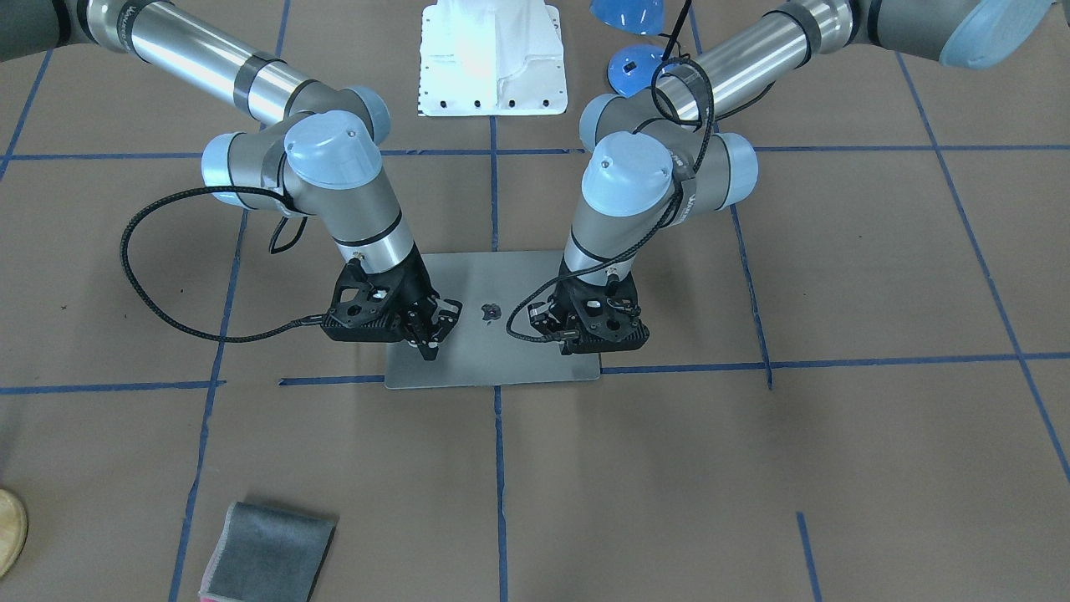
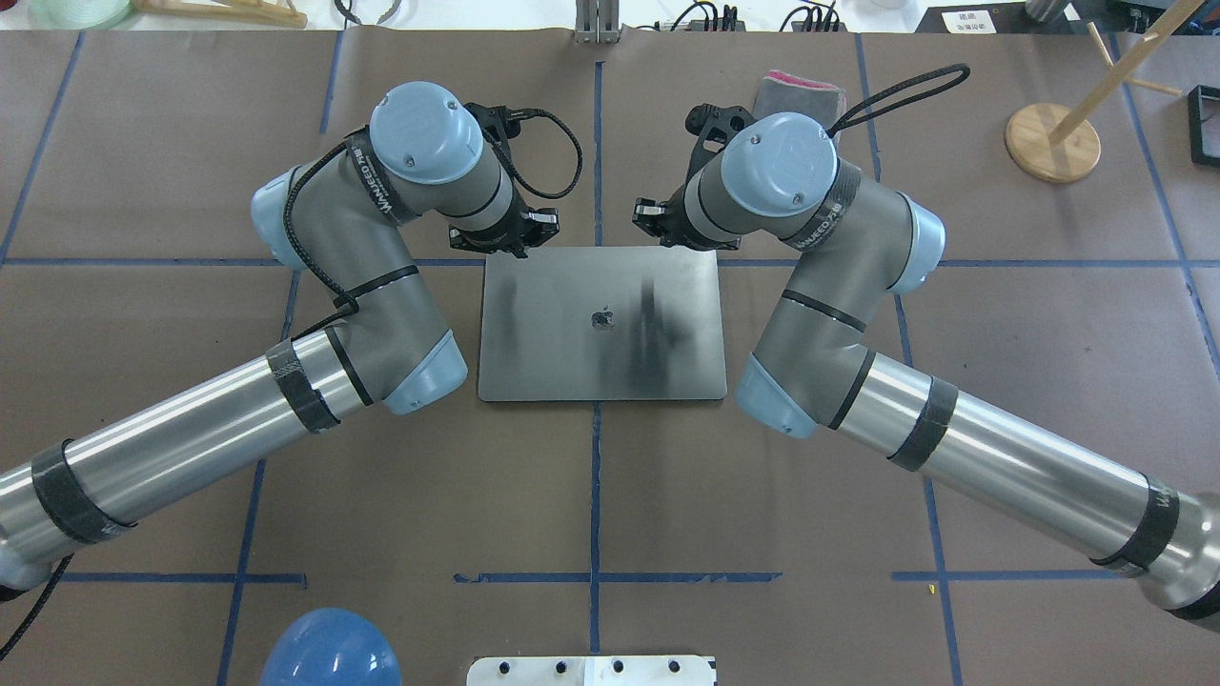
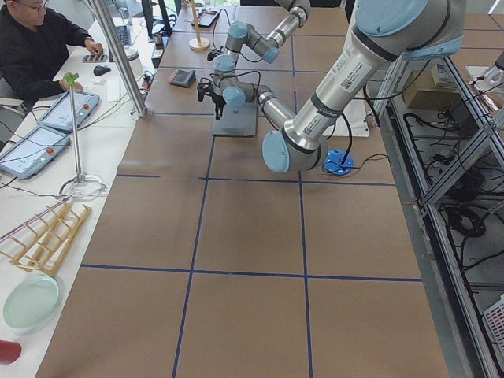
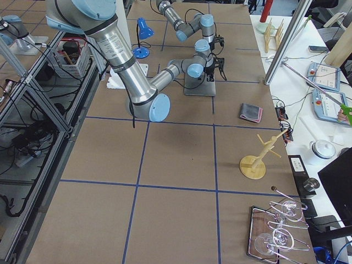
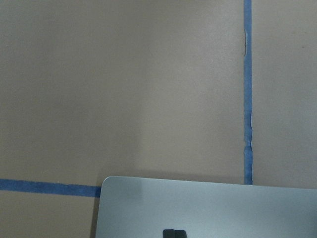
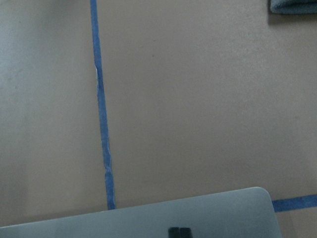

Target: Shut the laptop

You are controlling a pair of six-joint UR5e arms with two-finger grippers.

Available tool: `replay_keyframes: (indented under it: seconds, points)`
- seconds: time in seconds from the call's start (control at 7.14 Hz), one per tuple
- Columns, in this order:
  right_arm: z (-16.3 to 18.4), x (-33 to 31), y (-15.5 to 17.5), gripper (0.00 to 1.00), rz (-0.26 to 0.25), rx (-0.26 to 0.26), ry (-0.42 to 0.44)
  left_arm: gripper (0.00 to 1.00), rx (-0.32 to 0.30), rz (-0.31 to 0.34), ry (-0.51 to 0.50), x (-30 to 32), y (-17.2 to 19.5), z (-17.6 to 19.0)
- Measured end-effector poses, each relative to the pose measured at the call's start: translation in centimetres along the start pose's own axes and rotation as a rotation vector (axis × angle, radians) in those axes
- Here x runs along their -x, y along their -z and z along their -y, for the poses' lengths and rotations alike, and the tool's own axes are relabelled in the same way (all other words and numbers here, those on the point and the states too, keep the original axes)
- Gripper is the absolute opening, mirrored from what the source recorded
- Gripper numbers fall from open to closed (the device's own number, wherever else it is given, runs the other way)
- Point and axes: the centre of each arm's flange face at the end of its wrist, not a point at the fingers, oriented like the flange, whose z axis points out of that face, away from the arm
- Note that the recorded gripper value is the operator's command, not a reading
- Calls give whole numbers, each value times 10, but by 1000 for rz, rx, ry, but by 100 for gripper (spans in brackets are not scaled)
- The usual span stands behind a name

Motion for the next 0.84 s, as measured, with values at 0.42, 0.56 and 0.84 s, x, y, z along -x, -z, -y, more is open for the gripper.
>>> replay_keyframes:
  seconds: [0.42, 0.56, 0.84]
  points:
    - [29, -4, 20, 9, 27, 30, -23, 0, 11, 18, 4, 12, -27, 1]
    - [37, -6, 28, 62, 38, 40, -29, 39, 10, 15, 4, 10, -26, 3]
    - [55, -10, 48, 100, 64, 70, -44, 100, 19, -9, 8, 5, -13, 10]
